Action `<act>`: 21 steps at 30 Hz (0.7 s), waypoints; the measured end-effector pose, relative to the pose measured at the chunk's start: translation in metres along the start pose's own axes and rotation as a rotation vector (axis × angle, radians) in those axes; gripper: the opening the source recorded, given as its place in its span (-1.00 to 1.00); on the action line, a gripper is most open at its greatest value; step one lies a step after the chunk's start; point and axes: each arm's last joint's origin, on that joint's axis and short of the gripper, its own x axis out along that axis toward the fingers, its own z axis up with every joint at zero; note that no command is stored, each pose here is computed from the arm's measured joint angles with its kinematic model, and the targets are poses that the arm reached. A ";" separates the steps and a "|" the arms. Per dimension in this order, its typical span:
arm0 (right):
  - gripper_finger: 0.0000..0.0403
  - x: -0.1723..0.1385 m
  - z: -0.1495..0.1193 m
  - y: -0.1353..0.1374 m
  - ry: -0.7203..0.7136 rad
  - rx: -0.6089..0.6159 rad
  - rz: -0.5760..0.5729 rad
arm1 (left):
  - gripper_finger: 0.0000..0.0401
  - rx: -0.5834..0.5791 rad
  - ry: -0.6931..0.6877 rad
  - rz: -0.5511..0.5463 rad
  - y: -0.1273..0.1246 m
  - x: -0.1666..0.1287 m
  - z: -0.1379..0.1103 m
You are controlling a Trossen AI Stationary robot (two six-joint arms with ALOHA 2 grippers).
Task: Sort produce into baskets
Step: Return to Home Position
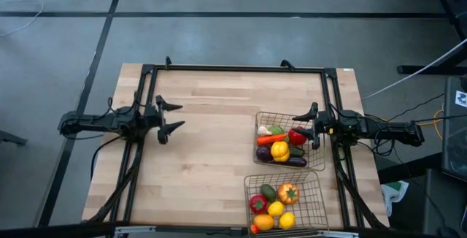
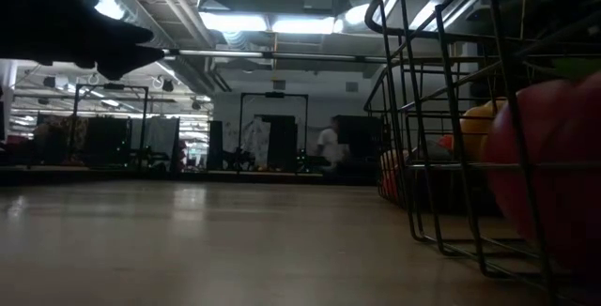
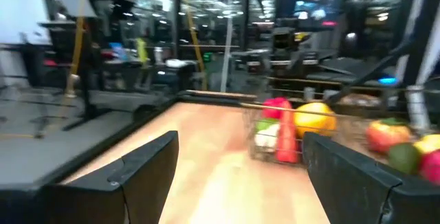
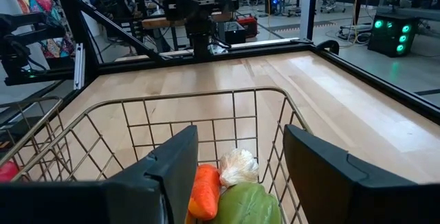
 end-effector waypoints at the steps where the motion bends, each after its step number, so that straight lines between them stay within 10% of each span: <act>1: 0.06 0.000 0.000 0.000 0.000 0.000 0.000 | 0.53 0.013 0.000 0.018 0.002 0.000 0.000; 7: 0.06 0.000 0.000 0.000 0.000 0.000 0.000 | 0.53 0.024 0.000 0.113 0.012 0.002 0.000; 21: 0.06 0.000 0.000 0.000 0.000 0.000 0.001 | 0.53 -0.085 0.046 -0.071 0.013 0.003 -0.004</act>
